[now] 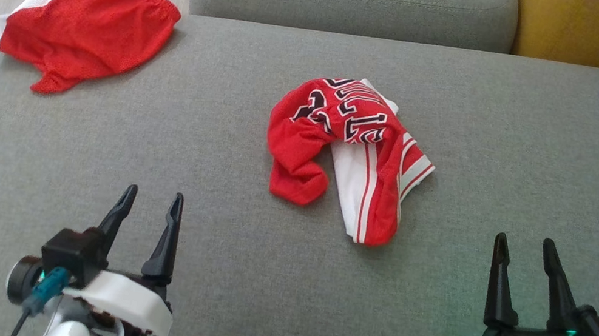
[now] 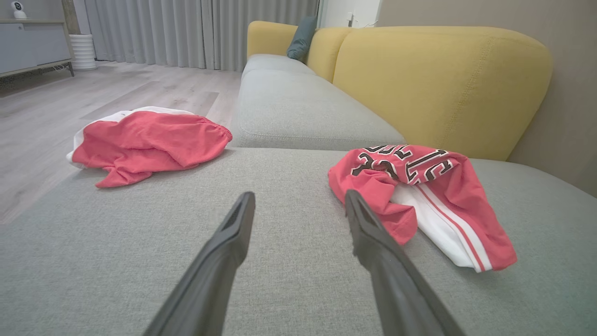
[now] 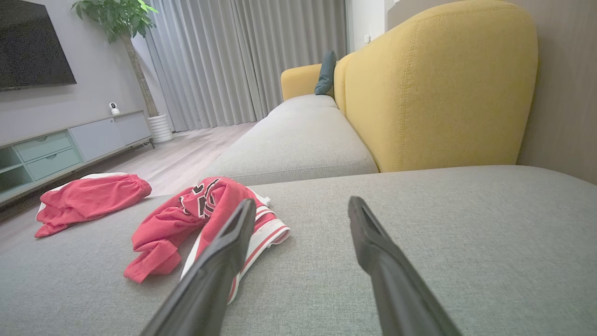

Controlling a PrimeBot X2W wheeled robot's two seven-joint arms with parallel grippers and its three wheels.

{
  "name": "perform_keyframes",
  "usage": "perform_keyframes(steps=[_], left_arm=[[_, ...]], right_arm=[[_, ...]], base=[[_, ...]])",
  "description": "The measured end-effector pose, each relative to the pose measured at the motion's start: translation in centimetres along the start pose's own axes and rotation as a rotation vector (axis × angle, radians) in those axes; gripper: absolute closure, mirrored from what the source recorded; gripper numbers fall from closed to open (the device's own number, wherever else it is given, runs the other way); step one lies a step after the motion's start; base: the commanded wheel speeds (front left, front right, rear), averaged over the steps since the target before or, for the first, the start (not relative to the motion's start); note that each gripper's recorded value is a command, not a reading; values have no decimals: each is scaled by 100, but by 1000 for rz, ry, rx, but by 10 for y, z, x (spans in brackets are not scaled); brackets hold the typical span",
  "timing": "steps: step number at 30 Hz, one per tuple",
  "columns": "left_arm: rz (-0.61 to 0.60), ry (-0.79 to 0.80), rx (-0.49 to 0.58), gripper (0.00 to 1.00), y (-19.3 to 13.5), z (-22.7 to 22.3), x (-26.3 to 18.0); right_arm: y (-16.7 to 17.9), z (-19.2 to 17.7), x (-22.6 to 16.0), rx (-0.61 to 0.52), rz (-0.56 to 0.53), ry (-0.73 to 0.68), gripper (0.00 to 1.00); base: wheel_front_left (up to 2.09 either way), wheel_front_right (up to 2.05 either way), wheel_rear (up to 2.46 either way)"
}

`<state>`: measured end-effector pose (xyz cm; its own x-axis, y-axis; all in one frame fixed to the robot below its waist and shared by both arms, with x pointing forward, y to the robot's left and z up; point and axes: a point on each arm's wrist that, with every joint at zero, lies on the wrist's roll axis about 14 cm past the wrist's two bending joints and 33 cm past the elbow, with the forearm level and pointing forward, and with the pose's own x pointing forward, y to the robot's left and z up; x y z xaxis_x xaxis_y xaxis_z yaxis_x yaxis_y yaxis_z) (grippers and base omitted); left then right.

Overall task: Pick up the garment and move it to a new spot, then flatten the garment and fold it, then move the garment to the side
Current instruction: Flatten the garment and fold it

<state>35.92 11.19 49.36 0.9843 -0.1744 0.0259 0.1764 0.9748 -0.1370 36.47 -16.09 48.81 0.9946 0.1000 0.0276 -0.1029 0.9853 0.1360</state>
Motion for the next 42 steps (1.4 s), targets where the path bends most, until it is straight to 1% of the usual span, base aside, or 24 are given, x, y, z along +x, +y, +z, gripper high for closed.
perform_keyframes(steps=[29,32,36,39,42], left_arm=[[17,27,9,0,8,-10,-1],[19,37,9,0,8,-13,-1],[26,57,5,0,10,-20,-1],[37,73,-1,0,12,-25,-1],[43,77,-4,0,15,-27,3]], right_arm=[[8,-13,5,-4,28,38,0],[22,-24,6,0,69,73,0],[50,-46,9,4,159,144,0],[67,-58,21,1,215,180,0],[76,-68,38,-10,250,211,0]], base=[[0,0,0],[0,0,0],[0,0,0],[0,0,0],[0,0,0]])
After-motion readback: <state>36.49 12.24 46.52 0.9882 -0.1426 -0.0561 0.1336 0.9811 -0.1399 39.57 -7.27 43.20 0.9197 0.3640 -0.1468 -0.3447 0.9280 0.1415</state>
